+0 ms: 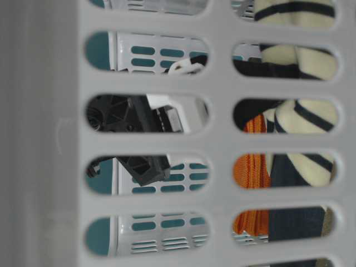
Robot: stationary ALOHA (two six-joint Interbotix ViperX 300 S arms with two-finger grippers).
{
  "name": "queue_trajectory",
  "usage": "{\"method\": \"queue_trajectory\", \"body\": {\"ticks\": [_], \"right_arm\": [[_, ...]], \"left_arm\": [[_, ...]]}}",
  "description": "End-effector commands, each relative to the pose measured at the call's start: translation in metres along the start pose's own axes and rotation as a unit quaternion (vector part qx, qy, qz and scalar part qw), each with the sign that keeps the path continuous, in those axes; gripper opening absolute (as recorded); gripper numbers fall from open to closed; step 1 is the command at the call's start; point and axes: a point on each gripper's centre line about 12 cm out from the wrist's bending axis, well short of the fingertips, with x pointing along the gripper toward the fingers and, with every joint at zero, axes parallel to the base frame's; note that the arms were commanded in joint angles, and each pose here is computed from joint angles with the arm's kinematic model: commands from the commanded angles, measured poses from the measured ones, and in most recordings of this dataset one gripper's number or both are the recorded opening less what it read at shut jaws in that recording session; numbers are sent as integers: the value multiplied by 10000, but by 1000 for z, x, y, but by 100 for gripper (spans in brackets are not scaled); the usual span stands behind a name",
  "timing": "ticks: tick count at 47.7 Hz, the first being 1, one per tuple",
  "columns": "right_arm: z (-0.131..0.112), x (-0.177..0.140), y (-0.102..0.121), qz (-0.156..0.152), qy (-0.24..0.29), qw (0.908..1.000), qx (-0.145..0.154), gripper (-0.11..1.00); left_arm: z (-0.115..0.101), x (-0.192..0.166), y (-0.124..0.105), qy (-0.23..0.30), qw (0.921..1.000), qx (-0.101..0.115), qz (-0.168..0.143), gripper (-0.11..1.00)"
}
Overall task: Pick up the slipper from the shopping basket with the left arm.
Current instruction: 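Lower the open left gripper onto the slipper's cream striped upper, then close the left gripper on the slipper's striped upper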
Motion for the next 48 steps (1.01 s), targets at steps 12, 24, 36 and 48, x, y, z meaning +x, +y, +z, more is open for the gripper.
{"method": "queue_trajectory", "body": {"ticks": [12,24,36,48], "right_arm": [[2,2,0,3,-23,10000,30,-2],[1,2,1,17,9,10000,38,-2],[1,1,1,16,24,10000,38,-2],[2,0,2,41,3,10000,39,-2]], "left_arm": [[43,-97,0,-446,9990,-14,14,6],[71,-177,5,-493,9987,-74,50,6],[91,-210,15,-592,9980,-200,113,6],[90,-206,23,-379,9985,-347,164,6]]}}
